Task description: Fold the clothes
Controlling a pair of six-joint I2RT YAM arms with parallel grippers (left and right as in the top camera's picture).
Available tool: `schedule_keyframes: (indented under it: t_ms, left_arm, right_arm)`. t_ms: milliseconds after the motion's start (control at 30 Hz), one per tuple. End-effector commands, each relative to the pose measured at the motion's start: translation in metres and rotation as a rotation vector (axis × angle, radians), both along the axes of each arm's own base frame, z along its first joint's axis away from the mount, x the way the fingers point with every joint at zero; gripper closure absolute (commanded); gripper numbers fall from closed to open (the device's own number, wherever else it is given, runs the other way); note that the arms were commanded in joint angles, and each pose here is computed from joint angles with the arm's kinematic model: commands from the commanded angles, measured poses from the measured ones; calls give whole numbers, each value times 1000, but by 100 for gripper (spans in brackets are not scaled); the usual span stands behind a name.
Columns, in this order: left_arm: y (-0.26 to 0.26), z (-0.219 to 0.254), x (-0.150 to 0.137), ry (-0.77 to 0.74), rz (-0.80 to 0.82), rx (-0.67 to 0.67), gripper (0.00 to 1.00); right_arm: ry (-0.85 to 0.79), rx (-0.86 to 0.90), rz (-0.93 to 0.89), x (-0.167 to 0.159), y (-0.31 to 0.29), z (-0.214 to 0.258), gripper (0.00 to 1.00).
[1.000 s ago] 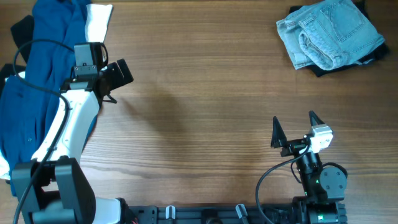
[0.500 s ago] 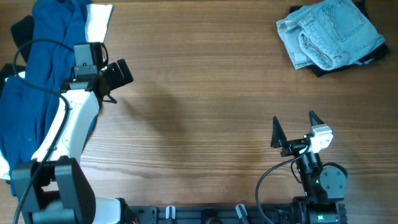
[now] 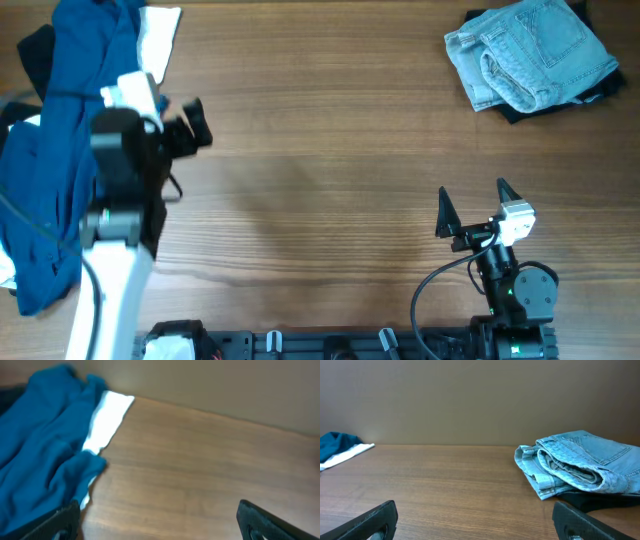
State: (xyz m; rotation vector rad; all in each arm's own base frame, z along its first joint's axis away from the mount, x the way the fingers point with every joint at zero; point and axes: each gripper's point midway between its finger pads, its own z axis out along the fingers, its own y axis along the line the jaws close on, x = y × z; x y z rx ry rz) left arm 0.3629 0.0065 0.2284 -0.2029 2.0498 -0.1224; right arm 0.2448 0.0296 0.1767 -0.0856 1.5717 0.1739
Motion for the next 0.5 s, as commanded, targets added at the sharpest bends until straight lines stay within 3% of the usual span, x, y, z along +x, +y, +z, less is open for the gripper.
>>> schedule_keyframes:
  t_ms: [0, 200, 467]
  left_arm:
    - [-21, -11, -42, -85, -163, 77, 0]
    - [-21, -33, -100, -228, -149, 90, 0]
    - [-22, -63, -120, -314, -137, 75, 0]
  right_arm:
    - [-10, 7, -12, 0, -2, 1, 0]
    - [-10, 7, -12, 0, -2, 1, 0]
    - [-10, 6, -12, 0, -2, 1, 0]
